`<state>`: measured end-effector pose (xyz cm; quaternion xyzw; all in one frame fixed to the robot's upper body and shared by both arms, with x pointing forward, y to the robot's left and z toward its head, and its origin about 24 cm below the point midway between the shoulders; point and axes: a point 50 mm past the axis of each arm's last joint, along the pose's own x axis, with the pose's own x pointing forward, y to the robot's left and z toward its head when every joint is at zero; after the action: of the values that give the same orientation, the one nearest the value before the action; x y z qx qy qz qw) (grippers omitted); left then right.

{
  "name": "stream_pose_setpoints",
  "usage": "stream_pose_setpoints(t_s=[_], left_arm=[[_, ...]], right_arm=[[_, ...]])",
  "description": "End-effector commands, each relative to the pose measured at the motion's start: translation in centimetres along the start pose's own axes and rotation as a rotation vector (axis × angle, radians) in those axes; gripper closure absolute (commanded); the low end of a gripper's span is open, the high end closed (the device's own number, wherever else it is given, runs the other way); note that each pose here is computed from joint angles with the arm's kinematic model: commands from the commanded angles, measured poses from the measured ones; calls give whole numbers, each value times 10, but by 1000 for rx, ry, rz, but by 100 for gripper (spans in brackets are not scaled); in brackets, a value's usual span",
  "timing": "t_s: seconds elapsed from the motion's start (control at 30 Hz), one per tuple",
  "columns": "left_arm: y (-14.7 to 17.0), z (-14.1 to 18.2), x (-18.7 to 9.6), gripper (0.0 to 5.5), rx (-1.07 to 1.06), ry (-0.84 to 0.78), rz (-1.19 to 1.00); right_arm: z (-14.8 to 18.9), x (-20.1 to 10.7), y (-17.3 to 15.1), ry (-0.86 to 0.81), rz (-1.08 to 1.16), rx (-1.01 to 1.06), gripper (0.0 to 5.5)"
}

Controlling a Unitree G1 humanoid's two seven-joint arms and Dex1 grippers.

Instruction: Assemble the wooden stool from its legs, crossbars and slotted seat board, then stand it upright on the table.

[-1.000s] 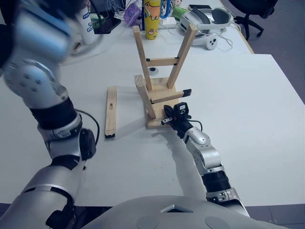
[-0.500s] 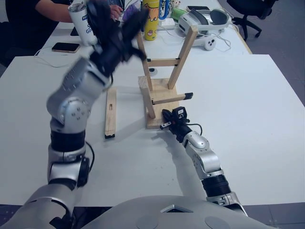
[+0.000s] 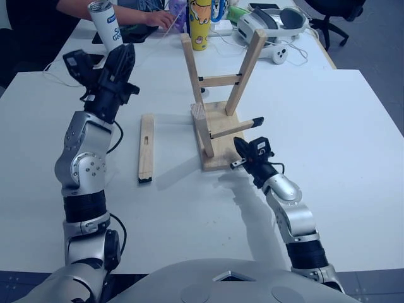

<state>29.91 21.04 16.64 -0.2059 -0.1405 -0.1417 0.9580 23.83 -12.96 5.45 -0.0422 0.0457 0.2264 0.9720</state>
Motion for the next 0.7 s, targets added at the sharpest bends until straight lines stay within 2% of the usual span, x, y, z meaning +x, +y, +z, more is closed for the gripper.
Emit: stream_pose_setpoints(t_s=[0.03, 0.2, 0.3, 0.43, 0.7], left_arm=[[14, -6, -13, 348, 47, 19, 79], [27, 0, -39, 273, 187, 25, 192], [38, 0, -56, 232, 204, 45, 242], [45, -17, -68, 232, 177, 134, 281], [35, -51, -82, 232, 113, 264, 290]], right_arm=[[-2, -15, 0, 77, 62, -96, 550], [3, -26, -15, 132, 127, -82, 550], [6, -39, -25, 139, 144, -50, 507], [9, -46, -40, 166, 172, -72, 445], [-14, -51, -64, 368, 303, -239, 339]])
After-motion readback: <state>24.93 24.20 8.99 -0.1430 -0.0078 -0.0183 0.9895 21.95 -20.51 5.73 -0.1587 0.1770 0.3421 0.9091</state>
